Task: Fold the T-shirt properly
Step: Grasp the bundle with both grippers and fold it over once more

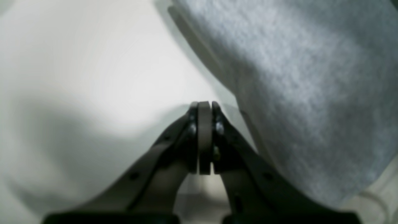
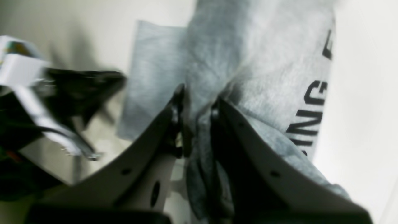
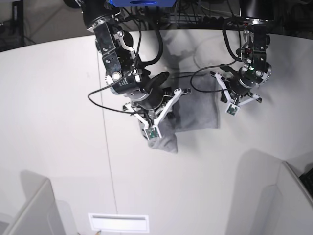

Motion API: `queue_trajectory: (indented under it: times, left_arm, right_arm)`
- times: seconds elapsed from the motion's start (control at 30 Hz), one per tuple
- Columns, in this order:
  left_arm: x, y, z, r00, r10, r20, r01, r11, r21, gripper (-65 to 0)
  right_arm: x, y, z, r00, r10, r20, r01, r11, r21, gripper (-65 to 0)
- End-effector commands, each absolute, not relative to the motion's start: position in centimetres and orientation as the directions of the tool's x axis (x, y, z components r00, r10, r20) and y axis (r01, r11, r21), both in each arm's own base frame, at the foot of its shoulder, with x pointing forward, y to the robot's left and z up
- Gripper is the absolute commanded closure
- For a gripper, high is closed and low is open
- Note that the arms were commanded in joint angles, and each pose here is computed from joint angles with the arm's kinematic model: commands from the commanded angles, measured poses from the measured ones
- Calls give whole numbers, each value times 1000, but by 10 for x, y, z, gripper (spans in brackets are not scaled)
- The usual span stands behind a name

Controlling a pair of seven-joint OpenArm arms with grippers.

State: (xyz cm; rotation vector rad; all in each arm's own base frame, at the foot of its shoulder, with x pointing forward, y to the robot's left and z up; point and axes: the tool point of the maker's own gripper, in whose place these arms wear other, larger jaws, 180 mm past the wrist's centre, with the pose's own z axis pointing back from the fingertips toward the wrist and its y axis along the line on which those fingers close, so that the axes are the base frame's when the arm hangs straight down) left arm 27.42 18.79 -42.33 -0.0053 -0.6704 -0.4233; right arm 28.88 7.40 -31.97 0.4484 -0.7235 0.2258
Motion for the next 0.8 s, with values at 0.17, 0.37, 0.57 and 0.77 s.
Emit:
queue_trajectory:
  times: [0.17,0.37,0.57,0.77]
  left_arm:
    - [277,191,-410,663,-421,619,396,899,188,0]
    - [272,193,-412,670,-421,611,395,900,187,0]
    - [273,190,-409,663,-422,618,397,898,187,0]
    - [266,190,-411,669,-423,611,400,898,183,0]
  right_arm:
    - [299,93,-319,711,70,700,-389,868,309,0]
    - [296,109,-318,719,57,693,-415,834,363,0]
    - [297,110,-338,741,73,667,-401,845,354,0]
    - [300,111,-352,756,79,650,-389,852,349,0]
